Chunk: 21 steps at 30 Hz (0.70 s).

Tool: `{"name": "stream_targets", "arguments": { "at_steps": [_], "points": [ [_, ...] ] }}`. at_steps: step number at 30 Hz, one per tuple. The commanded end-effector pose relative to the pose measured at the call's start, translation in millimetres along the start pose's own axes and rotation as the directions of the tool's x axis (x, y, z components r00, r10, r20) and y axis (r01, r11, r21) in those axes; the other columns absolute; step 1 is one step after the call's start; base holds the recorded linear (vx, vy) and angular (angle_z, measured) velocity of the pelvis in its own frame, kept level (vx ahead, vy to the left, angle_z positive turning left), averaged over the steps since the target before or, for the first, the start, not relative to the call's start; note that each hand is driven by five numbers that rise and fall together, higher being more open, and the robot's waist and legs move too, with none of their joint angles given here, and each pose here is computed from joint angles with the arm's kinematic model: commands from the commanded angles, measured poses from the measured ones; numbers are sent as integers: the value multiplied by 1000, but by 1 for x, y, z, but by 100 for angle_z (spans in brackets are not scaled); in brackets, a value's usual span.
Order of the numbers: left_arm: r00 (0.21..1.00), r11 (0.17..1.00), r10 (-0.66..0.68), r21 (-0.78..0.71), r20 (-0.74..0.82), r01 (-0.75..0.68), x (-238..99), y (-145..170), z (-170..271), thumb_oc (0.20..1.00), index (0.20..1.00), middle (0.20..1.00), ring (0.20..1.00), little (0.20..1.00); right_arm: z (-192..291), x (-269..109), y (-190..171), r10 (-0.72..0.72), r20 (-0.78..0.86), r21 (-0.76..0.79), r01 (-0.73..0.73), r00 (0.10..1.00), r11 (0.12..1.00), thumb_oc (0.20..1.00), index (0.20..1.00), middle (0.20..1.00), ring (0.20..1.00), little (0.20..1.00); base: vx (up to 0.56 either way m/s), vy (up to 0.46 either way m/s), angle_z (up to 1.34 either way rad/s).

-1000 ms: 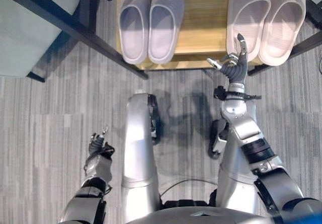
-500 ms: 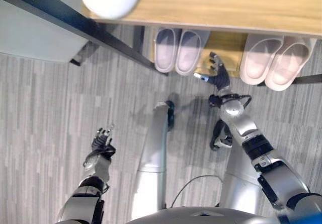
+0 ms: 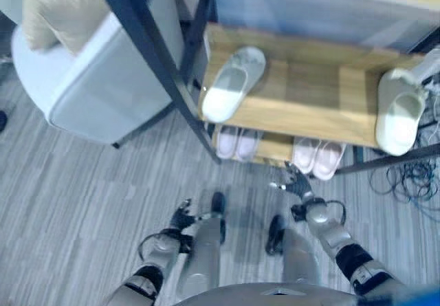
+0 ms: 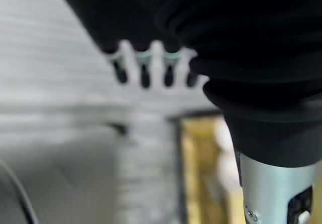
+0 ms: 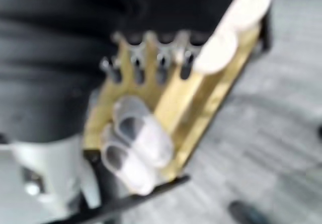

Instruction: Arrange the slippers neatly on the shoe rack.

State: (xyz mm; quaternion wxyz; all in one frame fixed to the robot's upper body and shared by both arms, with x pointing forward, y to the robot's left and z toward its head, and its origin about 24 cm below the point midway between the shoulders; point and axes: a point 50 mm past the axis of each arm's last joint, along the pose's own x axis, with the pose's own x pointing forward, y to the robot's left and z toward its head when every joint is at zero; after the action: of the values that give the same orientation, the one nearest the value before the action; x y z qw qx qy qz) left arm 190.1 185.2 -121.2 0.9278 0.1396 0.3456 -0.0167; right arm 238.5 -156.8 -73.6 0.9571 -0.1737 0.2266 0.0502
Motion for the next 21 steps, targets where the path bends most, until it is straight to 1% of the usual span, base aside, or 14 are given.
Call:
{"name": "stream_targets", "arguments": {
  "at_steps": [1,3,5,7,8,9,10,11,13,14,15,16,19,21],
  "points": [
    [988,970,-71,242,134,37,2,-10,23,1000,1000,1000,1000,1000,3,-1,-23,-47,54,-97,52,997,994,1000,1000,1000,1000,1000,92,-50,-3],
    [948,899,-217,426,233,101,-3,-28,41,1000,1000,1000,1000,1000,-19,-10,-28,-46,-12,-136,44,999,990,1000,1000,1000,1000,1000,153,-66,-9],
    [868,780,-395,609,301,143,-14,-45,58,1000,1000,1000,1000,1000,-40,-20,-33,-55,-78,-150,43,995,988,1000,1000,1000,1000,1000,198,-50,-12],
    [816,726,-477,670,327,156,-24,-49,67,1000,1000,1000,1000,1000,-51,-27,-37,-59,-112,-173,39,992,984,1000,1000,1000,1000,1000,197,-45,-10],
    [782,685,-516,716,349,133,-30,-47,76,1000,1000,1000,1000,1000,-54,-31,-41,-62,-114,-182,41,992,983,1000,1000,1000,1000,1000,230,-67,-20],
    [621,508,-635,854,460,-112,-58,-32,129,1000,1000,1000,1000,1000,-61,-42,-56,-96,-101,-215,73,990,974,1000,1000,1000,1000,1000,191,-58,-19],
    [587,513,-648,848,486,-134,-66,-28,139,1000,1000,1000,1000,1000,-61,-44,-61,-105,-102,-226,80,989,971,1000,1000,1000,1000,1000,147,-46,-24],
    [589,513,-648,848,483,-131,-67,-26,139,1000,1000,1000,1000,1000,-62,-44,-60,-103,-103,-226,77,989,971,1000,1000,1000,1000,1000,58,-38,-28],
    [515,560,-668,819,538,-129,-91,-17,153,1000,1000,1000,1000,1000,-69,-50,-64,-102,-131,-250,67,986,966,1000,1000,1000,1000,1000,35,-45,-30],
    [516,560,-667,819,537,-128,-91,-16,153,1000,1000,1000,1000,1000,-69,-50,-63,-101,-131,-250,66,986,966,1000,1000,1000,1000,1000,-4,-65,-16],
    [416,567,-706,809,573,-152,-112,-16,170,1000,1000,1000,1000,1000,-77,-54,-67,-108,-173,-261,60,979,964,1000,1000,1000,1000,1000,-19,-63,-15],
    [388,572,-713,805,584,-160,-118,-17,175,1000,1000,1000,1000,1000,-80,-55,-66,-103,-182,-265,52,978,963,1000,1000,1000,1000,1000,20,-93,-16],
    [324,568,-708,778,628,-269,-125,-17,193,1000,1000,1000,1000,1000,-85,-58,-60,-83,-197,-265,28,977,964,1000,1000,1000,1000,1000,18,-68,-14],
    [300,602,-667,731,682,-321,-124,-16,207,1000,1000,1000,1000,1000,-85,-60,-58,-75,-194,-267,21,978,964,1000,1000,1000,1000,1000,17,-80,-3]
  ]
}}
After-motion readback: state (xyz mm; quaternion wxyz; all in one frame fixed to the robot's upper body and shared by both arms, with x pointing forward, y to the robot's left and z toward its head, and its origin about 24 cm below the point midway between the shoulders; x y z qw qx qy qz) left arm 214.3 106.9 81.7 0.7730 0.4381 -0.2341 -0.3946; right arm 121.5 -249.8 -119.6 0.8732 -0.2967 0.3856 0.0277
